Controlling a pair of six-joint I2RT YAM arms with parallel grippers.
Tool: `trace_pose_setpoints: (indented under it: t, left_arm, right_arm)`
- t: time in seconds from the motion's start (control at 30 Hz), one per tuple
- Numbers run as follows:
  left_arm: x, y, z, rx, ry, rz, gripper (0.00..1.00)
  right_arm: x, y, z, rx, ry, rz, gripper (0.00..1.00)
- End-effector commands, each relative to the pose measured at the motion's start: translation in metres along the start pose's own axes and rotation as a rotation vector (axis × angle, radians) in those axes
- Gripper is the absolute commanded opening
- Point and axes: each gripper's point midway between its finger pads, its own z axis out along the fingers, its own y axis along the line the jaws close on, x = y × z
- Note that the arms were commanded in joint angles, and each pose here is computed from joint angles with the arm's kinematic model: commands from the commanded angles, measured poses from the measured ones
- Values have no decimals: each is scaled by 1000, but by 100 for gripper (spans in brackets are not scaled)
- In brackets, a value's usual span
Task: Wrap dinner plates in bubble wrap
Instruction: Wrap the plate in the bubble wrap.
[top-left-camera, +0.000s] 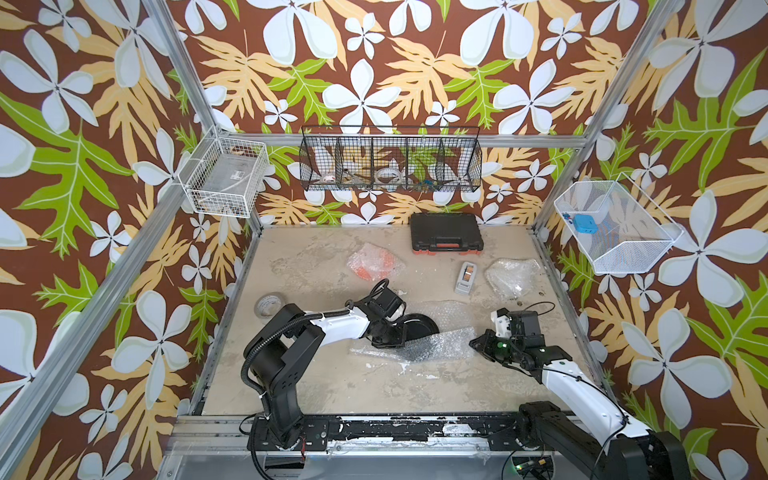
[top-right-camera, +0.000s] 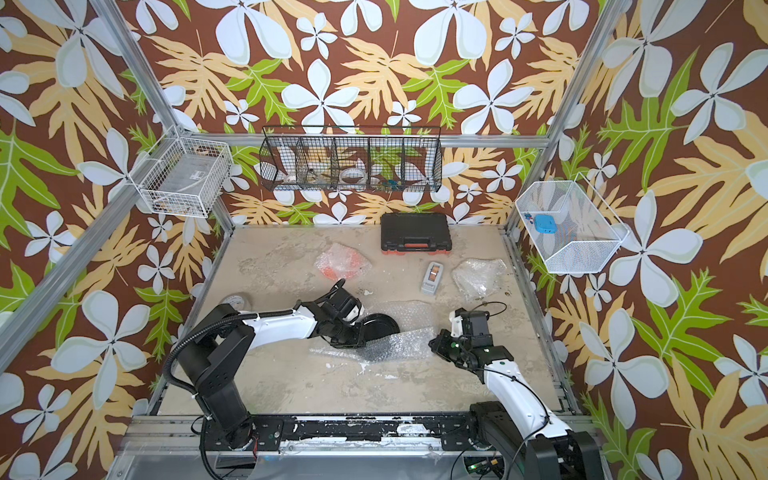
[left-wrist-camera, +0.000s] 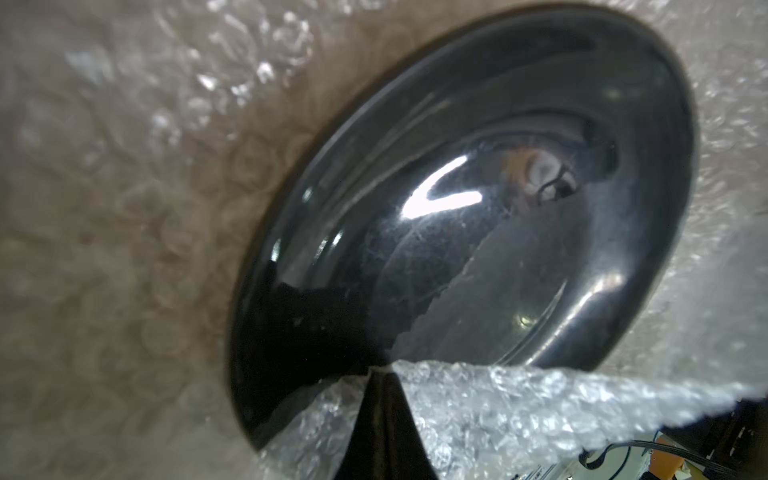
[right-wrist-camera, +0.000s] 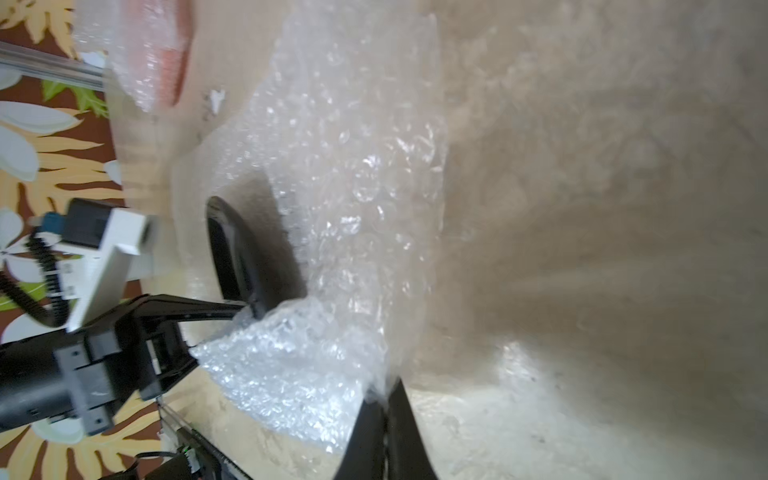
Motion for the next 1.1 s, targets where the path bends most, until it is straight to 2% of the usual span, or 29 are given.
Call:
trace_pose_setpoints:
  t: [0.0, 0.2, 0.5, 0.67, 0.87, 1.07]
  left_arm:
    - [13, 17, 3, -72, 47, -37, 6]
    - [15, 18, 5, -75, 61, -36, 6]
    - [19, 20, 8, -76, 76, -36, 5]
    - [20, 20, 7, -73, 76, -36, 5]
    - [18, 16, 3, -63, 69, -27, 4]
    - [-4, -7, -32, -53, -21, 0, 5]
  right_arm:
    - [-1, 28, -11, -74, 19, -16, 0]
    - [4, 93, -13, -231, 55, -62, 0]
    - [26, 145, 36, -272, 146, -146, 0]
    - [36, 142, 74, -256, 191, -147, 0]
    - [48, 109, 115, -166, 242, -121, 0]
    - [60, 68, 129, -42, 258, -88, 0]
